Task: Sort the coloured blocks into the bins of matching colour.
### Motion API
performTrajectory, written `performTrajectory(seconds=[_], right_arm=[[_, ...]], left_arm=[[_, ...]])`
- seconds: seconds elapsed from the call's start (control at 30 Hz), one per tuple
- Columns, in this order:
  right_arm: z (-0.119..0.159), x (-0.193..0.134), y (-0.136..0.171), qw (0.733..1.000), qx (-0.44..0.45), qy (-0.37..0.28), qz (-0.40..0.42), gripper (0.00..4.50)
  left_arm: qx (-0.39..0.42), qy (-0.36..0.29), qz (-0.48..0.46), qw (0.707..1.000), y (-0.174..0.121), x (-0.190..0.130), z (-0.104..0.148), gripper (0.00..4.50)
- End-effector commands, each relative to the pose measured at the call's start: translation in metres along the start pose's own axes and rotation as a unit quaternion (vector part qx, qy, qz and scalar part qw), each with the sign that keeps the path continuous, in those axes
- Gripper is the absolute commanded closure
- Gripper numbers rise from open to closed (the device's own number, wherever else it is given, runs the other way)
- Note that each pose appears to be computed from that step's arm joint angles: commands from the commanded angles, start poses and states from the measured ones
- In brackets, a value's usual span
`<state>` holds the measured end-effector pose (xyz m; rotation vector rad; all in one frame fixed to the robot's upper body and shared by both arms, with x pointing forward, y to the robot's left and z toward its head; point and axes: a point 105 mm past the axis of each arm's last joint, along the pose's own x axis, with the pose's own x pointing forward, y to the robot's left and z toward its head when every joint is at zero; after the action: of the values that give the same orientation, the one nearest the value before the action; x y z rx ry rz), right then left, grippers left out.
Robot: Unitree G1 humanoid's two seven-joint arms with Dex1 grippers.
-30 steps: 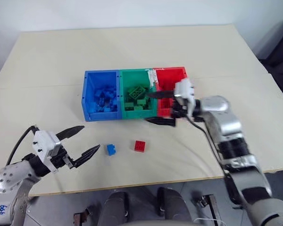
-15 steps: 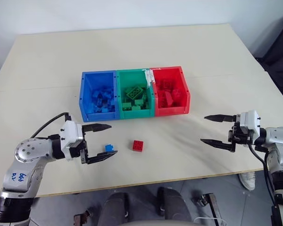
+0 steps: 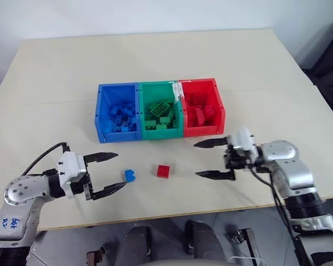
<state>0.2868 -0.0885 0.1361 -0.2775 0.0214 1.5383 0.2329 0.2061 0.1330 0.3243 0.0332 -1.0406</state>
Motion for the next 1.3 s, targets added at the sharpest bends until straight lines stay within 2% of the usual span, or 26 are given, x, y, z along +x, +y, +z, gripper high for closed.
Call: performTrajectory(seconds=[0.03,0.2,0.23,0.3,0.43,0.53,0.67,0.9,1.07,1.23,1.3], right_arm=[[-0.007,0.022,0.002,0.999,-0.014,0.031,0.008,0.04],[-0.024,0.050,-0.006,0.999,-0.007,0.047,-0.012,0.04],[-0.026,0.053,-0.007,0.999,-0.006,0.049,-0.012,0.21],[-0.028,0.057,-0.004,0.999,-0.001,0.048,-0.005,0.65],[-0.029,0.058,-0.001,0.999,-0.001,0.046,0.002,2.04],[-0.020,0.051,-0.008,0.999,-0.010,0.033,-0.016,2.98],[0.011,0.033,-0.022,0.999,-0.026,-0.013,-0.035,3.03],[0.055,-0.006,-0.064,0.991,-0.047,-0.041,-0.115,3.03],[0.067,-0.047,-0.108,0.976,-0.073,-0.018,-0.205,3.03],[0.063,-0.072,-0.140,0.955,-0.075,0.005,-0.287,3.03],[0.060,-0.075,-0.147,0.950,-0.068,0.007,-0.304,2.29]], left_arm=[[0.021,0.002,0.024,0.999,0.003,-0.010,0.004,0.00],[0.019,0.001,0.031,0.999,-0.005,-0.009,0.005,0.00],[0.019,0.001,0.032,0.999,-0.005,-0.009,0.005,0.00],[0.018,-0.001,0.033,0.999,-0.007,-0.008,0.006,0.00],[0.017,-0.003,0.033,0.999,-0.007,-0.005,0.008,0.00],[0.018,-0.006,0.030,0.999,-0.007,-0.003,0.011,0.00],[0.020,-0.012,0.025,0.999,-0.005,0.001,0.014,0.00],[0.026,-0.026,0.013,0.999,-0.003,0.013,0.020,0.00],[0.033,-0.049,0.006,0.998,-0.003,0.026,0.031,0.00],[0.026,-0.081,0.019,0.996,0.002,0.035,0.042,0.00],[0.017,-0.098,0.027,0.995,0.005,0.039,0.048,0.00]])
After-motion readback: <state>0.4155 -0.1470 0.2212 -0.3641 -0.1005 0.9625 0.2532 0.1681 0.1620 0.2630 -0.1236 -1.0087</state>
